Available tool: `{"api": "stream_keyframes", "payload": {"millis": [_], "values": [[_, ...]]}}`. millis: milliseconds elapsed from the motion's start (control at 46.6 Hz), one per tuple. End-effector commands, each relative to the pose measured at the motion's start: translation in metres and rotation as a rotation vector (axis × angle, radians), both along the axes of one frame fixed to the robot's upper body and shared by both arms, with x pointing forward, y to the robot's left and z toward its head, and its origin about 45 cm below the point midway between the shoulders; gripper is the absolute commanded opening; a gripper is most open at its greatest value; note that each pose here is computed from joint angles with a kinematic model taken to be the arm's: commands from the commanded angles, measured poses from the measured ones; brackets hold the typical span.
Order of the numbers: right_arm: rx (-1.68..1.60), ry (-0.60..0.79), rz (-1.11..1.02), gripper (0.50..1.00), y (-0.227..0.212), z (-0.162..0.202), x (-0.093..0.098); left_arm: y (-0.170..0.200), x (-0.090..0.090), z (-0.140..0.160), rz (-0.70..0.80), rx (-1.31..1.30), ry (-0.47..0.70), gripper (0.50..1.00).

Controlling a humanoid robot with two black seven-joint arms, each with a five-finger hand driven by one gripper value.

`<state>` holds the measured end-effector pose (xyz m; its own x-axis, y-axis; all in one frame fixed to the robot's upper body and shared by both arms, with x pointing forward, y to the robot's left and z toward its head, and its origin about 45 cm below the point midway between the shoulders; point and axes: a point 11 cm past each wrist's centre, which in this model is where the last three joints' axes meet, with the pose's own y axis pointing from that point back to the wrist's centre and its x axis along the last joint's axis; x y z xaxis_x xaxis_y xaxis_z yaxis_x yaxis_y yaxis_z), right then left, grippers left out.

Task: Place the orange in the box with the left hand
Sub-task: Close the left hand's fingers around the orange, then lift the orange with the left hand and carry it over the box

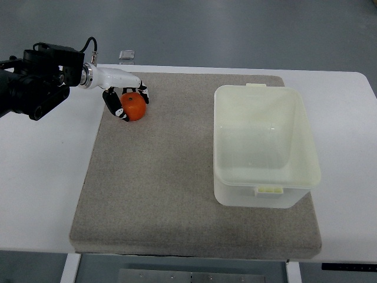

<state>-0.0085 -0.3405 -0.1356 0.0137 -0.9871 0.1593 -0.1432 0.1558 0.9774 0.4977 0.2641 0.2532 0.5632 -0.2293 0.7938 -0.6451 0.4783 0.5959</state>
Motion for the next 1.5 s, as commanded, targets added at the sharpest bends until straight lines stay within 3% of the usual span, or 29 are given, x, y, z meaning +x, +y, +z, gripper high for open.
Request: {"api": "stream_keyframes", "payload": {"millis": [0, 407, 815, 1029, 1479], "values": [[0.0, 0.0, 0.0, 0.926, 0.0, 0.0, 0.0, 0.0, 0.002, 0.004, 0.003, -0.006, -0.008, 0.5], [0.0, 0.0, 0.0, 0.926, 0.0, 0.0, 0.0, 0.012, 0.022, 0.036, 0.089, -0.052, -0.099, 0.5], [0.0, 0.0, 0.0, 0.926, 0.0, 0.0, 0.0, -0.02, 0.026, 0.065, 0.018, -0.108, -0.147, 0.5], [0.0, 0.0, 0.0, 0.926, 0.0, 0.0, 0.0, -0.032, 0.031, 0.096, 0.004, -0.162, -0.192, 0.5], [0.0, 0.0, 0.0, 0.926, 0.0, 0.0, 0.0, -0.112, 0.011, 0.151, -0.205, -0.294, -0.226, 0.5]]}}
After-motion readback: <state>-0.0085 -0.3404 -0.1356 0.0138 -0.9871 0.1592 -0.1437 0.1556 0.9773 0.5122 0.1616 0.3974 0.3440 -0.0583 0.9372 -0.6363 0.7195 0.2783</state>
